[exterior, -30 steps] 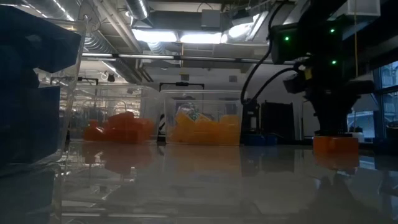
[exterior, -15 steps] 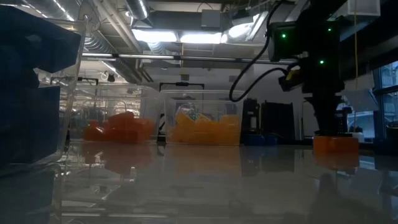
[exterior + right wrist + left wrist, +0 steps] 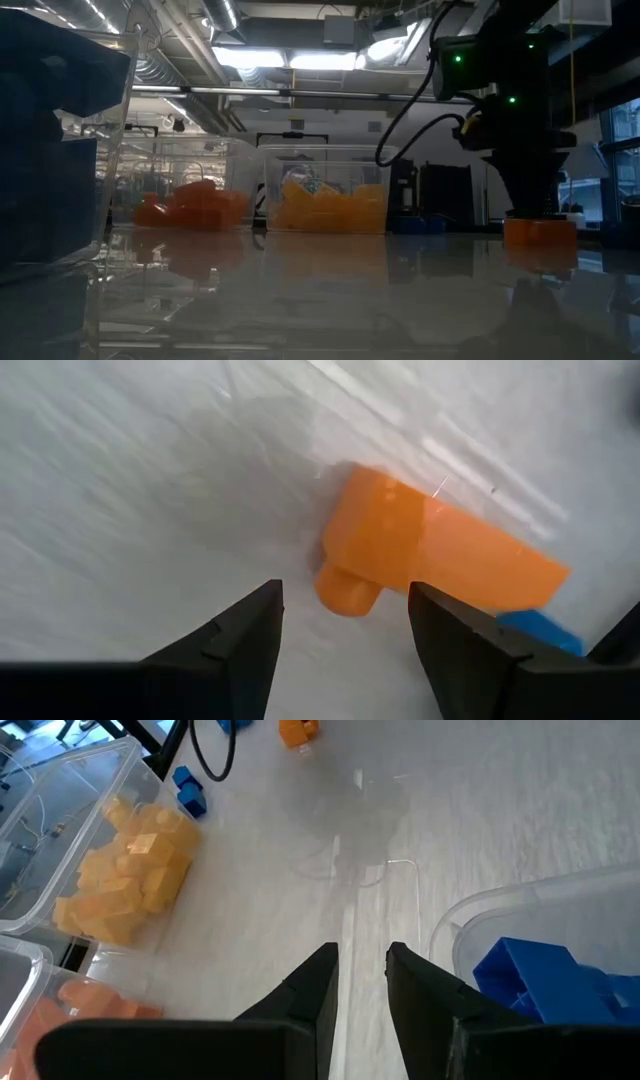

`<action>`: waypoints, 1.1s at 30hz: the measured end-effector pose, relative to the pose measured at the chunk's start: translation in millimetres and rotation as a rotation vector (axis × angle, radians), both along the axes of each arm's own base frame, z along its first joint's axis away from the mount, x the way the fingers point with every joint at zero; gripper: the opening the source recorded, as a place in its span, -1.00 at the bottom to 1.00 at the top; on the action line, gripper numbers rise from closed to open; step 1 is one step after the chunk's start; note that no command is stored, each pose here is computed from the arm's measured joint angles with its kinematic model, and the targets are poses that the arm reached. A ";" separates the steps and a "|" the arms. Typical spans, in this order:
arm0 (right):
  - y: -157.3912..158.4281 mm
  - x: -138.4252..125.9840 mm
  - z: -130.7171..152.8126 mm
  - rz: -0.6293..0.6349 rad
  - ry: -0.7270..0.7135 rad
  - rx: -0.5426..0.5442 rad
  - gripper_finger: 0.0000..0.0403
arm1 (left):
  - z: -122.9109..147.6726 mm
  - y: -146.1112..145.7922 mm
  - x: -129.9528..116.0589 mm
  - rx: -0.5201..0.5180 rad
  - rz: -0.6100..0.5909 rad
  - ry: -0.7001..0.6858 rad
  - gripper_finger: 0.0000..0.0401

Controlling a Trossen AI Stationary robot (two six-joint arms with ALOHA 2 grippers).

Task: Sort blocks
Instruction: Put the orange game piece into the top left transparent bin

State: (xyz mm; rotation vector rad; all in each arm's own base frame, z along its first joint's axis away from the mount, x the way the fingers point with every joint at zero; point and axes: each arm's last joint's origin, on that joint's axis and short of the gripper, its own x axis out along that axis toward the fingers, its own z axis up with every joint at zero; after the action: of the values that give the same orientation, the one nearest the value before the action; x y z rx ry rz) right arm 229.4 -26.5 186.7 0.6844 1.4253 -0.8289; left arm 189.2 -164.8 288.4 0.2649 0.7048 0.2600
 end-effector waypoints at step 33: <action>0.5 -6.5 -22.2 -0.342 -0.051 0.015 0.08 | -0.3 0.5 -0.5 0.084 -0.063 0.041 -0.62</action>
State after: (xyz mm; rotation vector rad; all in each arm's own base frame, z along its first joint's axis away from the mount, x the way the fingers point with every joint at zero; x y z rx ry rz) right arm 222.9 -26.0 164.5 0.9712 1.2871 -1.0576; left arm 188.7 -164.3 288.1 0.3728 0.7254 0.2246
